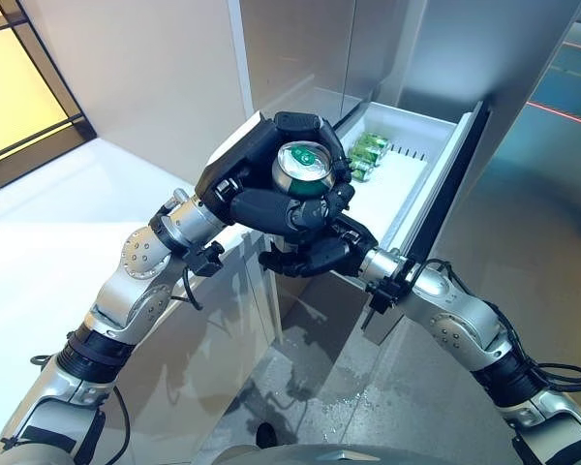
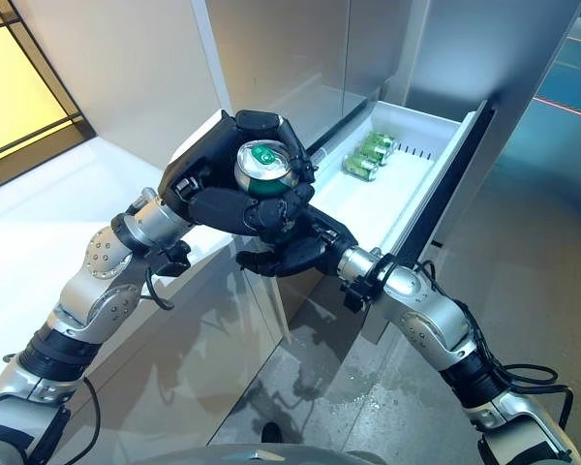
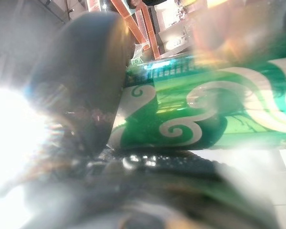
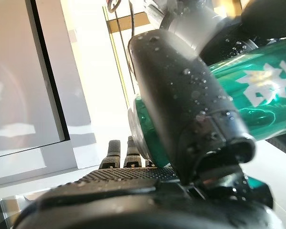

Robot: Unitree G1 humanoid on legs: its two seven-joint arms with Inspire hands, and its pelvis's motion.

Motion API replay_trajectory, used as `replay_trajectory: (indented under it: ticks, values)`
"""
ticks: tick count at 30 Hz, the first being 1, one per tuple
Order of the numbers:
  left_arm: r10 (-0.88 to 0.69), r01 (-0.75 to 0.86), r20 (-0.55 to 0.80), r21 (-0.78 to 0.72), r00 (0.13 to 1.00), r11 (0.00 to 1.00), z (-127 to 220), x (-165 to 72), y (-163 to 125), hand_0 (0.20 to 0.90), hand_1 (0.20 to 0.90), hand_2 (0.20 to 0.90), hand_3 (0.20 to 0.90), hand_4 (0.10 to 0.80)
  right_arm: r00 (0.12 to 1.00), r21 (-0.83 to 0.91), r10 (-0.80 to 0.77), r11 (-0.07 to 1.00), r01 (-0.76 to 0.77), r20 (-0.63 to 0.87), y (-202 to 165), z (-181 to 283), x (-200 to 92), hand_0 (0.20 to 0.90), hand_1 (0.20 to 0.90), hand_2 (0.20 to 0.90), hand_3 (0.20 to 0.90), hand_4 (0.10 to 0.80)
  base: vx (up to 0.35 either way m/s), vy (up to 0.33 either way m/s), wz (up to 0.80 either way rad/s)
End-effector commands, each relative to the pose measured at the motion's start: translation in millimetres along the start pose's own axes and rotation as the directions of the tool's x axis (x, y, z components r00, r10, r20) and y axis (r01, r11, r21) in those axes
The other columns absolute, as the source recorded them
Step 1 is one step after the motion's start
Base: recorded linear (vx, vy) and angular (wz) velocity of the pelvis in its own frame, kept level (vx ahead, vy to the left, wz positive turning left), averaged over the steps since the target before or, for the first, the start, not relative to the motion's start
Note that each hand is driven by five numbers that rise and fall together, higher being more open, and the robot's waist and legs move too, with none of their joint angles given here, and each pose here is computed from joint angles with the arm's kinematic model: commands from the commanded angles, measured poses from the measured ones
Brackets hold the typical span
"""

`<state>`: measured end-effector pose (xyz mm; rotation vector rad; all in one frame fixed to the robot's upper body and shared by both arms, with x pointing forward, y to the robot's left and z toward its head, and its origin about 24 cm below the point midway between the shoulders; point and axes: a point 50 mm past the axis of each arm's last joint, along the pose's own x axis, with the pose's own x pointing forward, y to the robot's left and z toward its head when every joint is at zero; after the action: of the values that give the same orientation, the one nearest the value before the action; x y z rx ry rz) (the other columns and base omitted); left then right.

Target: Put drinks into fridge and close the fridge

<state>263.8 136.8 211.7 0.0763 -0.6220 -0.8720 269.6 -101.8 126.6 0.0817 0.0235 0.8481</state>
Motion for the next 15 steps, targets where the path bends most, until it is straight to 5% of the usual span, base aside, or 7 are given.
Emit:
replay_trajectory:
  ticks: [1, 15]
  values:
    - [-0.010, 0.006, 0.173, 0.023, 0.985, 1.000, 24, 20, 4, 0.300, 0.300, 0.300, 0.200, 0.100, 0.904, -0.230, 0.050, 0.972, 0.054, 0.424, 1, 95, 3, 0.900, 0.900, 0.900, 0.900, 0.800, 0.000, 0.000, 0.00]
    - [-0.005, 0.002, 0.164, 0.015, 0.986, 1.000, 21, 19, 3, 0.300, 0.300, 0.300, 0.200, 0.100, 0.916, -0.258, 0.053, 0.965, 0.056, 0.399, -1, 100, 4, 0.900, 0.900, 0.900, 0.900, 0.800, 0.000, 0.000, 0.00]
